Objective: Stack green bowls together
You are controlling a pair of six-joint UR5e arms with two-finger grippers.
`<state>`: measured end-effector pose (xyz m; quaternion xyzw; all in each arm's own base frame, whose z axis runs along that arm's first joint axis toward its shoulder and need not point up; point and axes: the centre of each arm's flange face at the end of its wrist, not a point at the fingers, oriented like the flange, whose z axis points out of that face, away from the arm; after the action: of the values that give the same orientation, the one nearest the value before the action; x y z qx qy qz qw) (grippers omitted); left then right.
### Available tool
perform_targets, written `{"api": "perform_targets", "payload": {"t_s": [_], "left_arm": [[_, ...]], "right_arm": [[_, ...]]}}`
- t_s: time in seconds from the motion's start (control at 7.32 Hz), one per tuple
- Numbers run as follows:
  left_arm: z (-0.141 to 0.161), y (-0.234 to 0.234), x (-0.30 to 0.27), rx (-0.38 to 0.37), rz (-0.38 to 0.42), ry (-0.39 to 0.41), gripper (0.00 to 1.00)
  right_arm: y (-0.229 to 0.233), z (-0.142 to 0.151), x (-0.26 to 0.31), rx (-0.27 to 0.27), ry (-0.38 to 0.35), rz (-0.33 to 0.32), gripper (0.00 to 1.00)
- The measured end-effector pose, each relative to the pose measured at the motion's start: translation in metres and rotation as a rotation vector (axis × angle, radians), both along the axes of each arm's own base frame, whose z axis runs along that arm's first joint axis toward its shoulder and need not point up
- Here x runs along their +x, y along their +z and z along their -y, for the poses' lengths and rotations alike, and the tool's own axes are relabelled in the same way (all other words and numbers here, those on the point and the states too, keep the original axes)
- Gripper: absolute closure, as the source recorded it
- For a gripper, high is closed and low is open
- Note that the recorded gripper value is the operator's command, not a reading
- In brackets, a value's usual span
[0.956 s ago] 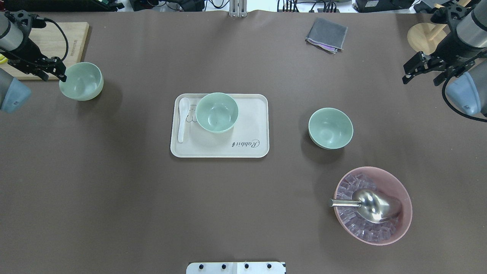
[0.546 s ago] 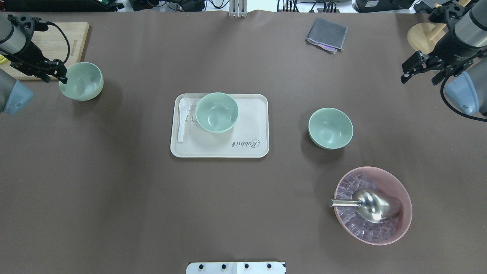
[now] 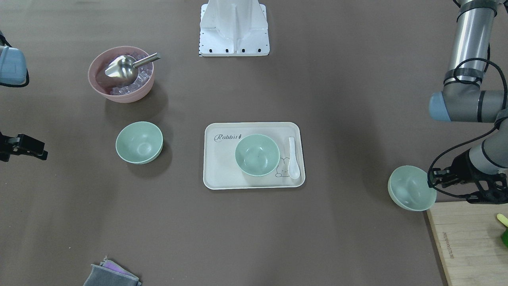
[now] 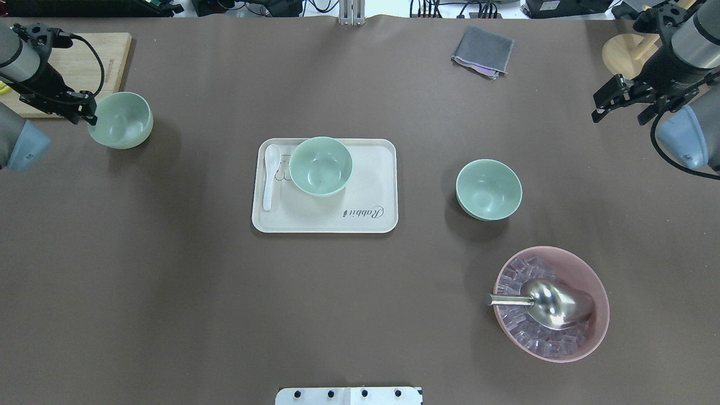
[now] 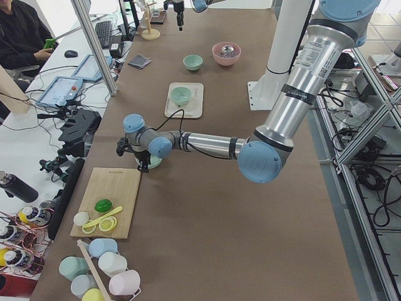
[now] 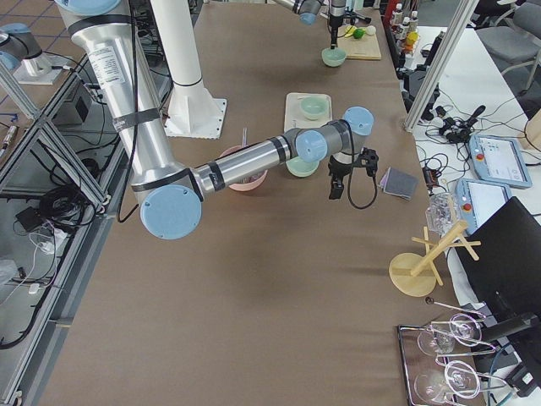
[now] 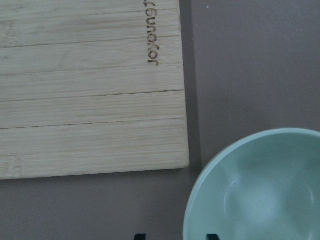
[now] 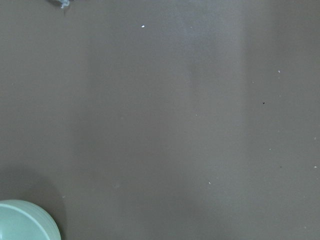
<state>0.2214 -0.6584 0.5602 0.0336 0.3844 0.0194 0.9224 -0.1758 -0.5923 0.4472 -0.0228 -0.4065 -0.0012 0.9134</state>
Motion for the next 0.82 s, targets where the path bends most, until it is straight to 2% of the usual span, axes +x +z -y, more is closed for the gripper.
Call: {"api": "perform_targets", "payload": {"t_s": [0.68,0.82], "left_arm": [[0.0026,-0.0035,0.0037,0.003,-0.002,0.002,0.59],[0.0026,-0.0034,0.0045,0.002,-0.002,0.003,0.72]], "right_arm": [[0.0011,-0.0004,0.0003,-0.002,0.0,-0.001,0.0],[0.0021,-0.0007,0.0008,-0.003,0.001,-0.001,0.0]]}}
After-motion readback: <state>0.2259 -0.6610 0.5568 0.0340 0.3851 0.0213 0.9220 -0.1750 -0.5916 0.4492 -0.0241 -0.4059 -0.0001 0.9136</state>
